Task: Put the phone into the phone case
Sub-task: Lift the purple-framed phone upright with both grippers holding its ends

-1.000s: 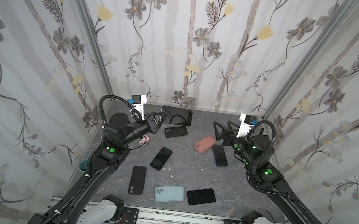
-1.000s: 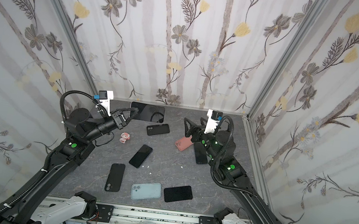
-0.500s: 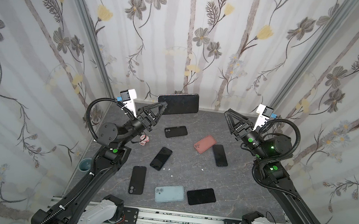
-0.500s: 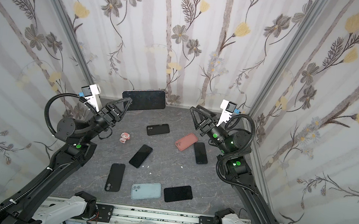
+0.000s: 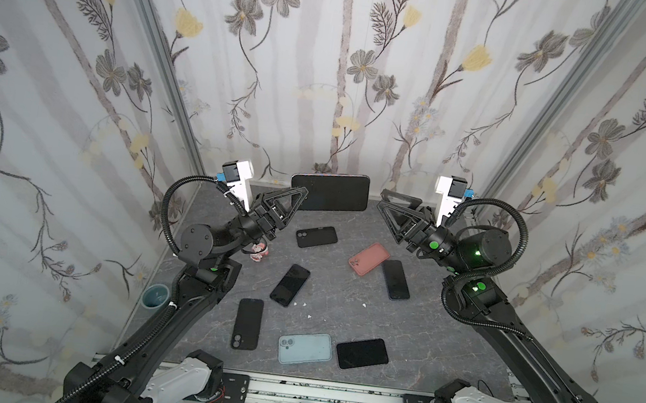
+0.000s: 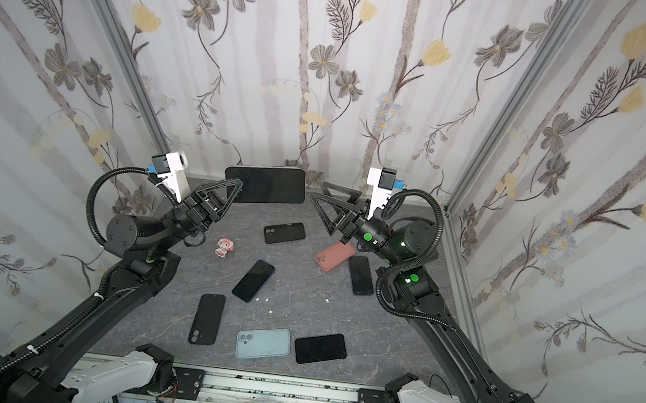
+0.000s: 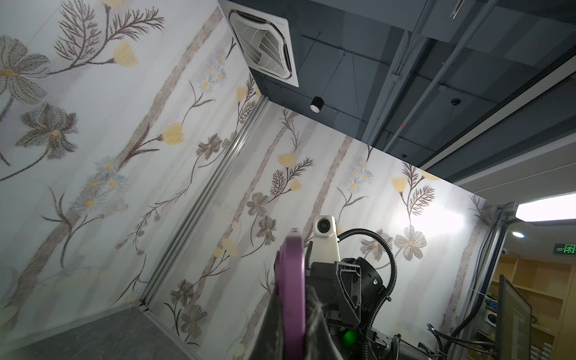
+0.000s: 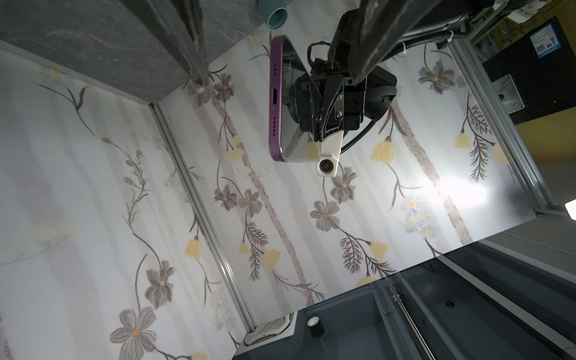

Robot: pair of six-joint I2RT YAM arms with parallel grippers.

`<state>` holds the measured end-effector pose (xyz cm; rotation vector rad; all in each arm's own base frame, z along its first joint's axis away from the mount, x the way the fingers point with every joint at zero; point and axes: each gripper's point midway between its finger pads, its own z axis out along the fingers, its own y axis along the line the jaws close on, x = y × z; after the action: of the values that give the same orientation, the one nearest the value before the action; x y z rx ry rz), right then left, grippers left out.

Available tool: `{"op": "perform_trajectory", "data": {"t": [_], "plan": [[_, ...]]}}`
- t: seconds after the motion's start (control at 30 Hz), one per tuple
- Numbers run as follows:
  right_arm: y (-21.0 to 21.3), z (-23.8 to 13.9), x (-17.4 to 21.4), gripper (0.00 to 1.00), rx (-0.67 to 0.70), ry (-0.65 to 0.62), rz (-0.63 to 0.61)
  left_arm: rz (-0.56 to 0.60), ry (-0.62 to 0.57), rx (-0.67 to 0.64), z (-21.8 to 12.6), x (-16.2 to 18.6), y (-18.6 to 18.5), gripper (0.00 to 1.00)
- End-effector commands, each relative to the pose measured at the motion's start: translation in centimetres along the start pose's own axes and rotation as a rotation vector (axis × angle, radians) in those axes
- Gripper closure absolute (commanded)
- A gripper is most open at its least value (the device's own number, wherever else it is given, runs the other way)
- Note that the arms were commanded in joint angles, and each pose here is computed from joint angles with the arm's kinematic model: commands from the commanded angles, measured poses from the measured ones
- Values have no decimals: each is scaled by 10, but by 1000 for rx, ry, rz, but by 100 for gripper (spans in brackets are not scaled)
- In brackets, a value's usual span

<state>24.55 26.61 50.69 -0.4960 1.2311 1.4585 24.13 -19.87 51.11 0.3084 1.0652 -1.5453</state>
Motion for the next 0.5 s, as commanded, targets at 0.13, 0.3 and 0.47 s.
{"op": "perform_trajectory", "data": {"t": [0.13,0.3,0.47], "plan": [[26,13,2,37,-143,61,-51,53,-14,103,1,-9,-29,100],[35,17,8,46,-195,95,-40,52,-3,115,3,-7,-31,100],[38,21,14,59,-216,123,-33,54,5,127,4,-6,-33,100]]}}
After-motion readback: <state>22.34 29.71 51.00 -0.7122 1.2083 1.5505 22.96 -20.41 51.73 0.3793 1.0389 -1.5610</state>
